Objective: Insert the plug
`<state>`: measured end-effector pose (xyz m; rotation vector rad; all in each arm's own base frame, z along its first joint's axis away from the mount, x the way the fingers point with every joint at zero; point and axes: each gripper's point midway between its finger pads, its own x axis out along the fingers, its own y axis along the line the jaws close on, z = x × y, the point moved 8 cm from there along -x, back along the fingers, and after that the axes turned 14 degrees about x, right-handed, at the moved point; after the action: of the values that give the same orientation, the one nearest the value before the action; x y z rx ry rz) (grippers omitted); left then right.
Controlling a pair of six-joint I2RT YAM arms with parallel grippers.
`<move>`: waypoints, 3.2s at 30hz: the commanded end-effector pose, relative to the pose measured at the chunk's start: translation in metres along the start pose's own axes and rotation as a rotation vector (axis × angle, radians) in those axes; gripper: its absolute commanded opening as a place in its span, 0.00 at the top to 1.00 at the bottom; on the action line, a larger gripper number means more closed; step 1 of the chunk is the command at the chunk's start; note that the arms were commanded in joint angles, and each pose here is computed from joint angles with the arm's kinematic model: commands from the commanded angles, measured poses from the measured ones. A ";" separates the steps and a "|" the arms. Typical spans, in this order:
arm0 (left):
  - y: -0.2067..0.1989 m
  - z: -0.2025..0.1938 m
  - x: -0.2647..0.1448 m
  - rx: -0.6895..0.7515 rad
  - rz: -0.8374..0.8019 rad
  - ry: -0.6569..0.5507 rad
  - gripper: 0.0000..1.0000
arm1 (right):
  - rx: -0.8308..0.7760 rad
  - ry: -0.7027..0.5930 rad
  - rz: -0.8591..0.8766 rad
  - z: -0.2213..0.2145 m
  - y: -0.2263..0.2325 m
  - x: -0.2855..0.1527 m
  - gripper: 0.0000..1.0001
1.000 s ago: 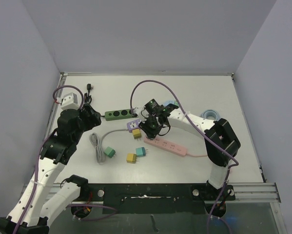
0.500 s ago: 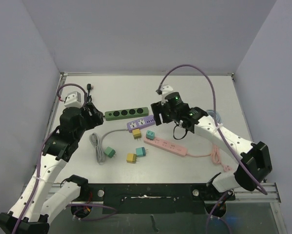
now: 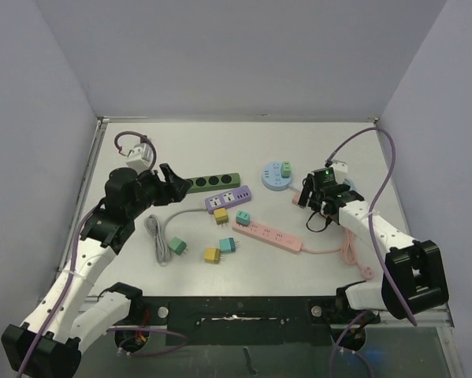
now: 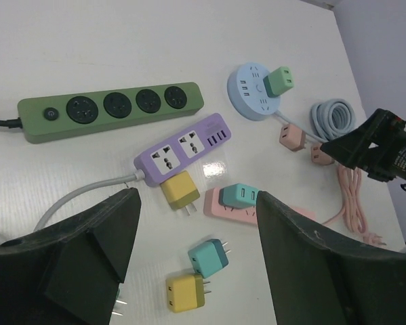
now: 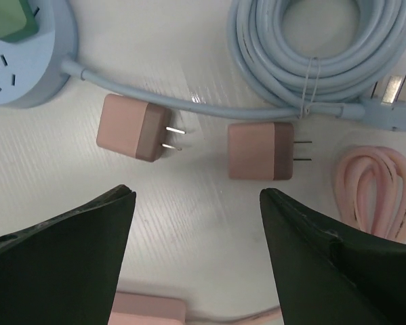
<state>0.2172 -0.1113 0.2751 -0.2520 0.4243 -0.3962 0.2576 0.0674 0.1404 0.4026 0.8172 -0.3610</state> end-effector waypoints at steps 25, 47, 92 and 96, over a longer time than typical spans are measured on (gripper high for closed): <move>-0.008 -0.010 0.030 -0.061 -0.084 0.100 0.33 | -0.239 0.106 0.150 0.007 0.059 0.076 0.24; -0.036 -0.025 0.040 -0.172 -0.222 0.018 0.33 | -0.318 -0.017 0.519 -0.005 0.103 0.018 0.55; -0.080 -0.046 0.107 0.041 -0.516 0.198 1.00 | -0.479 0.036 1.015 -0.070 0.121 -0.091 0.09; -0.073 -0.037 0.119 0.316 -0.492 0.189 1.00 | -0.239 -0.013 0.909 -0.053 0.094 -0.098 0.08</move>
<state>0.2521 -0.2328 0.2021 -0.3190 0.6845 -0.8969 0.2056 0.2144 0.1741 0.3023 0.6538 0.7794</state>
